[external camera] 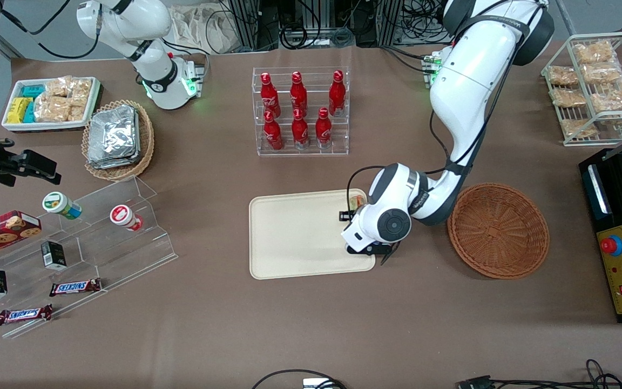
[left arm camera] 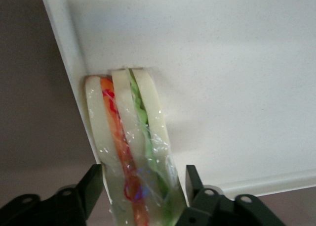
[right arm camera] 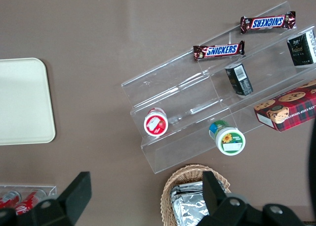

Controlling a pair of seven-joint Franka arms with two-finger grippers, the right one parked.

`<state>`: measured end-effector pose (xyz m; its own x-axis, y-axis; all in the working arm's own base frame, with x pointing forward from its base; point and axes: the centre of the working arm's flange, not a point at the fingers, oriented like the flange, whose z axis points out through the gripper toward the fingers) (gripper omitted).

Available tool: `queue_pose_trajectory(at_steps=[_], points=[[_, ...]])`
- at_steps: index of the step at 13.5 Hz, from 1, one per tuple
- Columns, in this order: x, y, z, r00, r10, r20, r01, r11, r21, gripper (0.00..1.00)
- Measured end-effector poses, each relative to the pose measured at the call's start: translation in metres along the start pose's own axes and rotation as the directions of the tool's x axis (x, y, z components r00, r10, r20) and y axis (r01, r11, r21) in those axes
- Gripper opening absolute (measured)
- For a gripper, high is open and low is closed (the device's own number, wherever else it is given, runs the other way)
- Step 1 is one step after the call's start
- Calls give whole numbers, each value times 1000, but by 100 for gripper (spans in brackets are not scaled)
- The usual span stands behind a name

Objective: Place sandwich from basket to tray

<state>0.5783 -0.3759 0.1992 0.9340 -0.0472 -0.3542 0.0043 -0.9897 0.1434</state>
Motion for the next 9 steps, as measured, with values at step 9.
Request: queue_pose_trajectory(at_steps=[9], points=[[2, -68, -175, 990, -69, -124, 65, 997, -38, 100]])
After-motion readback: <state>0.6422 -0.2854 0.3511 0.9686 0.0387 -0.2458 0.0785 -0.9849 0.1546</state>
